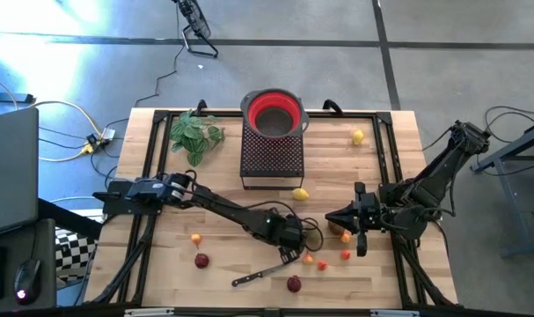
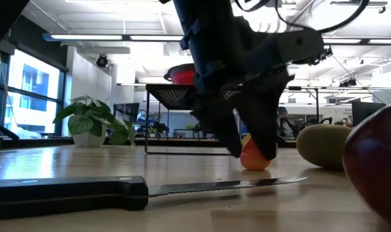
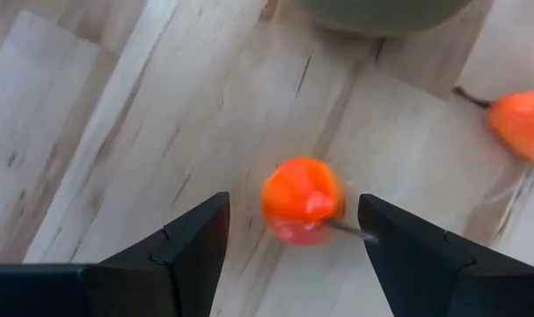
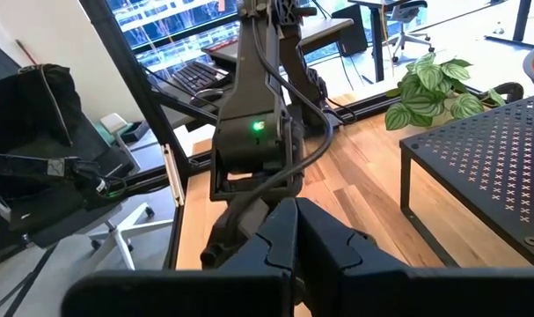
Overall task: Pick & Place Fruit
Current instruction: Put the pear into the red strainer bowl
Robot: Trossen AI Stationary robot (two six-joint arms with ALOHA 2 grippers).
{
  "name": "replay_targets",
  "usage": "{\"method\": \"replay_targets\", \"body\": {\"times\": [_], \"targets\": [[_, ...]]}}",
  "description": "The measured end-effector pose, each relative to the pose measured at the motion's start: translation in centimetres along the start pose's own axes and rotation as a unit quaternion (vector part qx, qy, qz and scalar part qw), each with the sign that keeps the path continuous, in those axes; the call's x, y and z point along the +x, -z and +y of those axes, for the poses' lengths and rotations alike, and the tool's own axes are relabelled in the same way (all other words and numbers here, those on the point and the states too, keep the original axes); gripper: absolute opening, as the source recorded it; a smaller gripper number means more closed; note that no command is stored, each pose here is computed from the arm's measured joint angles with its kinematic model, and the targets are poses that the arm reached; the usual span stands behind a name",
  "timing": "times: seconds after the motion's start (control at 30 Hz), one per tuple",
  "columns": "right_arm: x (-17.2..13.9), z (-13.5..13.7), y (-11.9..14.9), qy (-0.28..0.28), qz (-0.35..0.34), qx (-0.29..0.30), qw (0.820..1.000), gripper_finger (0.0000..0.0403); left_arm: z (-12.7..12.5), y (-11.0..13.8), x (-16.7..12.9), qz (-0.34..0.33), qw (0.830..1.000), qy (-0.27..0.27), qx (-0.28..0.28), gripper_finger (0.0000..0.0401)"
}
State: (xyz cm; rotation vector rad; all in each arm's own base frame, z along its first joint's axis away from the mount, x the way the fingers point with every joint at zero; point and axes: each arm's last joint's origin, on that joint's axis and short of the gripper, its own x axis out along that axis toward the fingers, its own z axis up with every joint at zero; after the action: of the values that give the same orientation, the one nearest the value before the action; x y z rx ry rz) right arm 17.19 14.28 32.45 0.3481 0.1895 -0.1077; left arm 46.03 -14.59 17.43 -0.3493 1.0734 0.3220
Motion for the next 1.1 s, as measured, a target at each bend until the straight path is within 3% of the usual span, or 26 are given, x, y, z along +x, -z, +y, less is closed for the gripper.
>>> {"method": "replay_targets", "body": {"times": [1.1], "targets": [[0.0,-0.01,0.04,0.001,0.001,-0.001,1.0,0.0003,-0.04,-0.09,-0.02,-0.006,1.0,0.0,-0.01,0.0245]]}}
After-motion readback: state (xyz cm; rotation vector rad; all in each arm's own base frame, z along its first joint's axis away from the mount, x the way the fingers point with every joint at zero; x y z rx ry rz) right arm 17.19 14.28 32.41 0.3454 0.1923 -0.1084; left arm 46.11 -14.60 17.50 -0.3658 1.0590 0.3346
